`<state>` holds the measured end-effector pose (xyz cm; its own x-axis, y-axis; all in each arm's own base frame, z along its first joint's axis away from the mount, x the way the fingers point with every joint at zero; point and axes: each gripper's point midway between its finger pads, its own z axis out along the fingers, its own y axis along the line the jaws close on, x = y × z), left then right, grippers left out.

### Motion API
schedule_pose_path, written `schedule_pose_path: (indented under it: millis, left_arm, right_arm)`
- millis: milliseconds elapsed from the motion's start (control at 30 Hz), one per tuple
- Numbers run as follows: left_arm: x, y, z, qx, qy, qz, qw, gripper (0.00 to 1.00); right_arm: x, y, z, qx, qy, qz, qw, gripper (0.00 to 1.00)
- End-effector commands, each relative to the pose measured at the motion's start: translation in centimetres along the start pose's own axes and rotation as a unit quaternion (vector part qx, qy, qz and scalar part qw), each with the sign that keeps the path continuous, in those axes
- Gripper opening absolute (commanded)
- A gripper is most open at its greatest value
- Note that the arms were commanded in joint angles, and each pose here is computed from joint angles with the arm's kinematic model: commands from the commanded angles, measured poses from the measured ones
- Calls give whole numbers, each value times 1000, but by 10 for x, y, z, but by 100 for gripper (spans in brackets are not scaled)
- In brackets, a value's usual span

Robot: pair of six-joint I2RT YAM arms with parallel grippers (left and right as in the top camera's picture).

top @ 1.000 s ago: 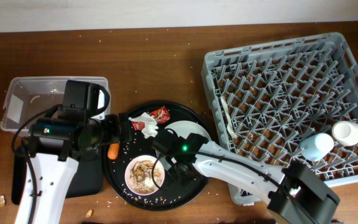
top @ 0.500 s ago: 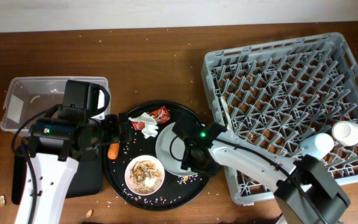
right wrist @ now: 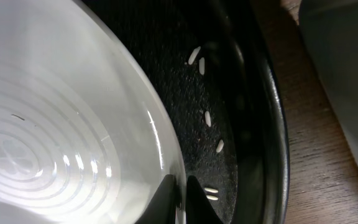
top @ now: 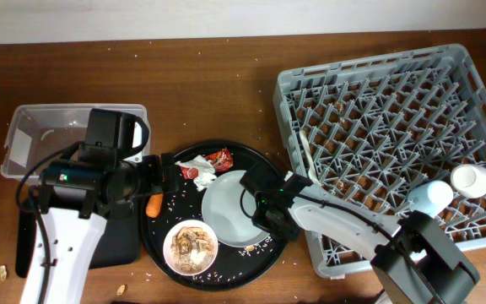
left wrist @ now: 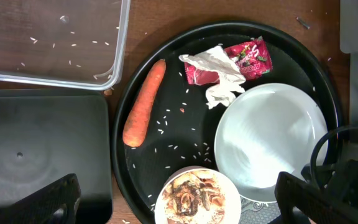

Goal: Sort waste into correct bins and load items into the dishwasher rack
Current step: 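Lift the white plate and stand it upright in the rack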

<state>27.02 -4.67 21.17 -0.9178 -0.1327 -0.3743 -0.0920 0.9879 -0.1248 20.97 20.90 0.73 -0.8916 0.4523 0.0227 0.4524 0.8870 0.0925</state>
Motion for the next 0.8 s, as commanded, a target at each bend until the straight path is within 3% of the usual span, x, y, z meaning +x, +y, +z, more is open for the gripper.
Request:
schedule_pose_path:
  millis: [0, 133, 300, 400, 467, 600, 767]
  left_arm:
    - [-1, 3, -4, -5, -10, -6, 1000, 99]
    - [-1, 3, -4, -5, -10, -6, 1000, 99]
    - [-1, 3, -4, -5, -9, -6, 1000, 99]
    - [-1, 3, -4, -5, -9, -6, 1000, 99]
    - [-1, 3, -4, -5, -9, -6, 1000, 99]
    - [-1, 3, -4, -5, -10, -6, 1000, 99]
    - [-1, 3, -4, -5, -10, -6, 1000, 99]
  right_arm:
    - [-4, -6, 0, 10, -10, -7, 1000, 4]
    - [-45, 14, -28, -21, -62, -47, 997, 4]
    - [-84, 47, -121, -42, -157, -133, 978, 4]
    - [-130, 23, -211, 39, -291, -156, 943, 4]
    - [-187, -35, -270, 164, -367, -167, 900, 4]
    - [-238, -114, -302, 336, -384, -144, 847, 4]
    - [-278, -123, -293, 425, -368, -175, 808, 4]
